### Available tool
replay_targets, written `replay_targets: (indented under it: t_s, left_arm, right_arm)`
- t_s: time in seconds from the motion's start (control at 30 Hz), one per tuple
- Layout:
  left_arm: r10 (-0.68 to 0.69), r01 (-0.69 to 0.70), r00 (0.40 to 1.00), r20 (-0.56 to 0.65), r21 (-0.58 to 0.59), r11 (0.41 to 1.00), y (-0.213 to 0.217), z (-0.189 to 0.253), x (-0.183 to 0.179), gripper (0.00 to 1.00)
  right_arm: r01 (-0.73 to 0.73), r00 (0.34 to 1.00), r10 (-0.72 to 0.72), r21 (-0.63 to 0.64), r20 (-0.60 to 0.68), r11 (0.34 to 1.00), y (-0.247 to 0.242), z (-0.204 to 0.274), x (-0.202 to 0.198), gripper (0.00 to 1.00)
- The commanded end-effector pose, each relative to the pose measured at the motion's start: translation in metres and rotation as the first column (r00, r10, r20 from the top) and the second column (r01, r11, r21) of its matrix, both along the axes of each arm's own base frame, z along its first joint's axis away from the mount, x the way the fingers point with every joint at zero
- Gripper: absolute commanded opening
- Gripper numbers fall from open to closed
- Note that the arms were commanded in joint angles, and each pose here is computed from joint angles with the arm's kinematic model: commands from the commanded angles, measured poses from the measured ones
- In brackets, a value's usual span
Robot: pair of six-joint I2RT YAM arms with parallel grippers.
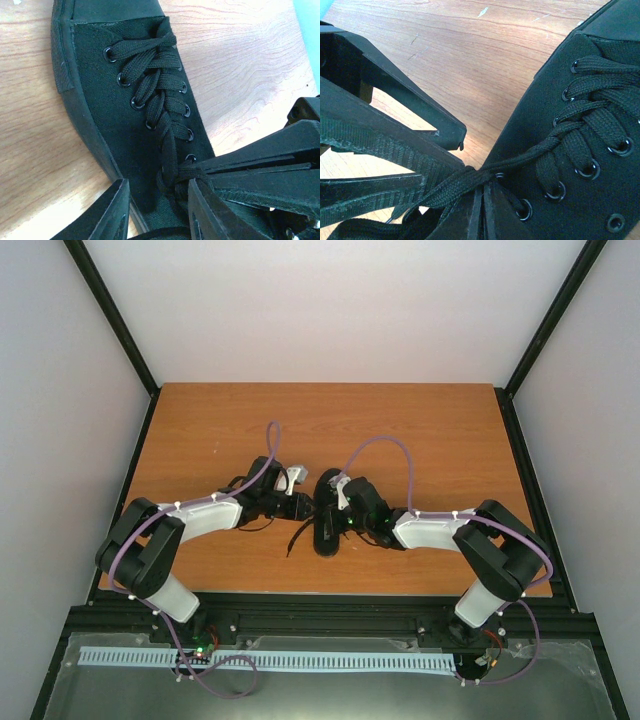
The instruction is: Tie the shoes
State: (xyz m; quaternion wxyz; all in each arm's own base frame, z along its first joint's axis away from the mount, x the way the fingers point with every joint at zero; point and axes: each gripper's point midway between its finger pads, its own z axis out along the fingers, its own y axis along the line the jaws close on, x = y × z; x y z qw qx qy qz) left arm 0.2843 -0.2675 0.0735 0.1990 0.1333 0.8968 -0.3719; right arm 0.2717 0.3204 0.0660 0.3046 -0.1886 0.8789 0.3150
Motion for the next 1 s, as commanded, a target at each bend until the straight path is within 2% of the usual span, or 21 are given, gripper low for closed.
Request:
replay_targets:
  t_s: [0.0,0.7,0.97]
  left_arm:
    - [-0.01,0.012,0.999,0.044,-0.053,0.999,-0.0054,0.017,0.0034,0.36]
    - [0.019,-0.015,0.999,0.043,-0.076,0.997,-0.0042,0.0194,0.0033,0.39]
    - [-0.014,0.015,1.0,0.015,-0.093,0.996,-0.0091,0.013,-0.0011,0.39]
  right_arm:
    - [0.015,1.0,-0.014,-0.007,0.012,1.0,-0.0001,-0.0009,0.0036,0.03]
    - [0.006,1.0,-0.006,-0.008,0.005,1.0,0.001,-0.0023,0.0025,0.03]
    - [0.005,1.0,-0.005,-0.009,0.003,1.0,0.0012,-0.0027,0.0024,0.03]
